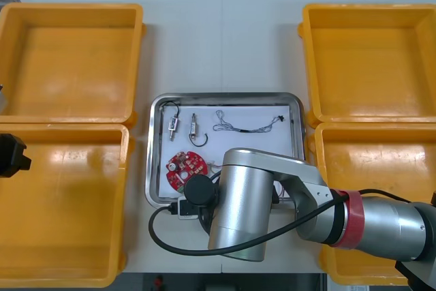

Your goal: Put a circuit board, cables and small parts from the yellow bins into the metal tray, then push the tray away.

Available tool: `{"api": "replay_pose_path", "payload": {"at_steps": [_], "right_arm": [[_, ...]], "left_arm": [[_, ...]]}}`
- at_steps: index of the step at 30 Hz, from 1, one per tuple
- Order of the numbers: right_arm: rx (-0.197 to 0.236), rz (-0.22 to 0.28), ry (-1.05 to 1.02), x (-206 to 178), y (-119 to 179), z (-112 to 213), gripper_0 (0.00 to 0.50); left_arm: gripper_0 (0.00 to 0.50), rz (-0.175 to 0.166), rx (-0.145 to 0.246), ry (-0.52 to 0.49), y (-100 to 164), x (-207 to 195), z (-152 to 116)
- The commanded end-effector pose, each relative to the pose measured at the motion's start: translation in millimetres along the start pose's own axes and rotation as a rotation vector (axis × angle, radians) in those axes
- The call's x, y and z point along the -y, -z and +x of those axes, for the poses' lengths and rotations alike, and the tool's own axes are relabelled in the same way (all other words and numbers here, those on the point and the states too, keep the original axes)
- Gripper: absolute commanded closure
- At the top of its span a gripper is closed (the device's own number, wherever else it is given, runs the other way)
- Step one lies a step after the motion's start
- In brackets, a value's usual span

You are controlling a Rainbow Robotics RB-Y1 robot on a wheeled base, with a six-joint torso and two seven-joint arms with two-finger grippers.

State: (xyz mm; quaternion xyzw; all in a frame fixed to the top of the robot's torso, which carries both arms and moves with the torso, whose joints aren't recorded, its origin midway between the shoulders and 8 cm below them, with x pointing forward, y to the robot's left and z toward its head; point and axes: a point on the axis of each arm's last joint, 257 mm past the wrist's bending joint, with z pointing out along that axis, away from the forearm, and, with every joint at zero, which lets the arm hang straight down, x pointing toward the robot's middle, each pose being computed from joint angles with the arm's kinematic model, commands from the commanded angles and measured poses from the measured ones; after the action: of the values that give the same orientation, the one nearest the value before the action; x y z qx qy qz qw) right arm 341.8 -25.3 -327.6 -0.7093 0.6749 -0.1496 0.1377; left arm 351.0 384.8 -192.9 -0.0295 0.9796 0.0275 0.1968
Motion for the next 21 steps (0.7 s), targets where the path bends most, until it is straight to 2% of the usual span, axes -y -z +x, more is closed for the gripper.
{"api": "replay_pose_path", "payload": {"at_steps": [1,2,21], "right_arm": [[0.031,0.006,-0.004,-7,3,-16,0.481],[0.03,0.011,-0.005,-6,3,-15,0.5],[0.028,0.134,-0.052,59,23,-7,0.5]], "left_arm": [[0.0,-0.052,0.02,-0.056,13,-16,-2],[0.0,-0.052,0.02,-0.056,13,-16,-2],[0.0,-0.052,0.02,-0.056,13,-16,-2]]}}
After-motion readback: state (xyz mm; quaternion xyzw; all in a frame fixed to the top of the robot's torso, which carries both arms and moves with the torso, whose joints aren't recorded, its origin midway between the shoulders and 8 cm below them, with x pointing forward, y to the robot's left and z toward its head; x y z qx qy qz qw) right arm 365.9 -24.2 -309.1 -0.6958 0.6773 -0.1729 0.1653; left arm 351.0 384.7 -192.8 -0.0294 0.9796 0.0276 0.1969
